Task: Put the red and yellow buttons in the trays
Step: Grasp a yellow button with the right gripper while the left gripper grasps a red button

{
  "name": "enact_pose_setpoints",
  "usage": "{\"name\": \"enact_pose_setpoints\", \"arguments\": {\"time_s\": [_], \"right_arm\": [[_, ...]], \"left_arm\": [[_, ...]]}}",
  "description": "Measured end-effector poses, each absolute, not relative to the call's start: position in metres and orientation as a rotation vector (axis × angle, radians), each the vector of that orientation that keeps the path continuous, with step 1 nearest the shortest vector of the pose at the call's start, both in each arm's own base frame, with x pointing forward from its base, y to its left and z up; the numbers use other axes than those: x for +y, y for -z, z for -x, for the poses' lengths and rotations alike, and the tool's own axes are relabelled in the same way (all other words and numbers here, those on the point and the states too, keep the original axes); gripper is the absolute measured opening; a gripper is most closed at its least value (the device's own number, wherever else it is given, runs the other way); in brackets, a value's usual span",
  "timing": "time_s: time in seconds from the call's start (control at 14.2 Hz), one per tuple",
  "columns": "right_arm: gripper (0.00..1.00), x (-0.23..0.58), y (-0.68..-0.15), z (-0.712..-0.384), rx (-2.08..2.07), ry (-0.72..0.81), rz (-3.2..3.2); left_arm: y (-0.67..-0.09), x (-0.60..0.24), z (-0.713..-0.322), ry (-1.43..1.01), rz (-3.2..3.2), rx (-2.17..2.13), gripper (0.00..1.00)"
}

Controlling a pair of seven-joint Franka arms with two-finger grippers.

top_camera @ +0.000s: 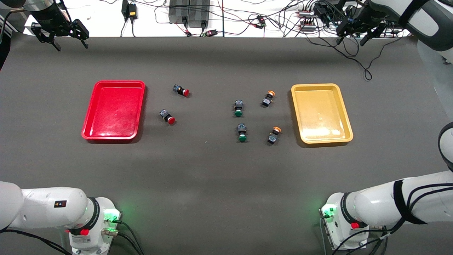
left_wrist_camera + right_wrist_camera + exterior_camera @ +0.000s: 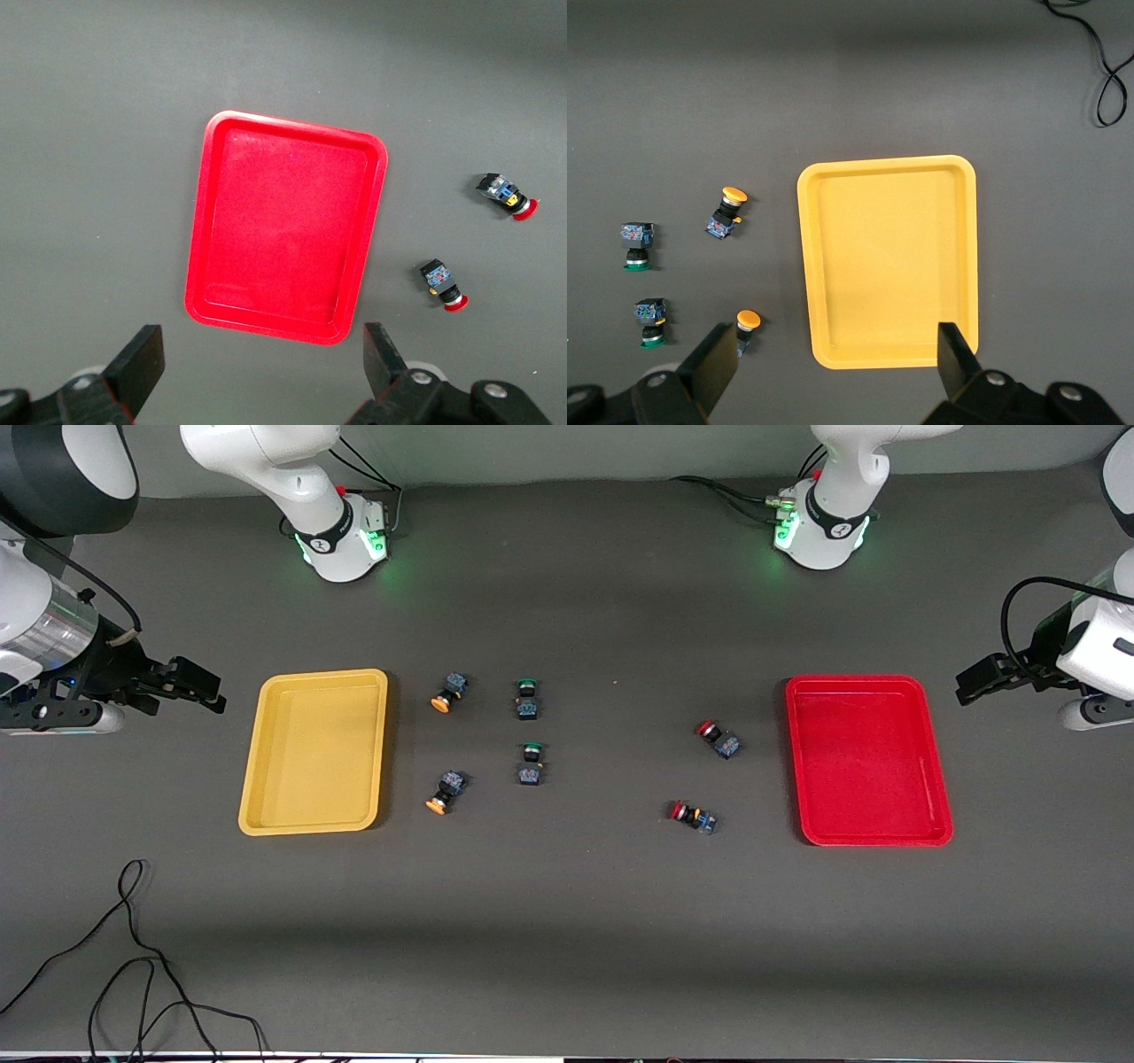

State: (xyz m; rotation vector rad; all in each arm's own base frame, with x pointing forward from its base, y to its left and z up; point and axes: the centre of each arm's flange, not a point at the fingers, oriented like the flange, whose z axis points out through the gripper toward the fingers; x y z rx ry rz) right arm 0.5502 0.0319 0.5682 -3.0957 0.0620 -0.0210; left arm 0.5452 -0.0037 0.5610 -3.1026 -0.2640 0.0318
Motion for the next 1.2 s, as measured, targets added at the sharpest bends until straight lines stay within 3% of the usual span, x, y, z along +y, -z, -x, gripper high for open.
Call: {"name": "enact_pose_setpoints", "arguments": {"time_s": [0.35, 0.71, 0.92, 1.2], "right_arm": [[1.00, 0.033, -0.563, -0.552, 0.061, 0.000, 3.098], [1.00, 0.083, -0.533, -0.543, 0.091, -0.162, 3.111], [1.00, 0.150, -0.477, -0.522, 0.247, -0.223, 3.126], [1.00, 0.213, -0.371, -0.476, 0.432, -0.153, 3.117]], "left_arm": [[-0.561, -0.004, -0.545, -0.033, 3.103, -0.264, 1.00], [-0.558, -0.004, -0.545, -0.052, 3.101, -0.263, 1.00], [-0.550, -0.012, -0.547, -0.088, 3.103, -0.235, 1.00], [-0.512, -0.097, -0.552, -0.188, 3.090, -0.153, 1.00]]}}
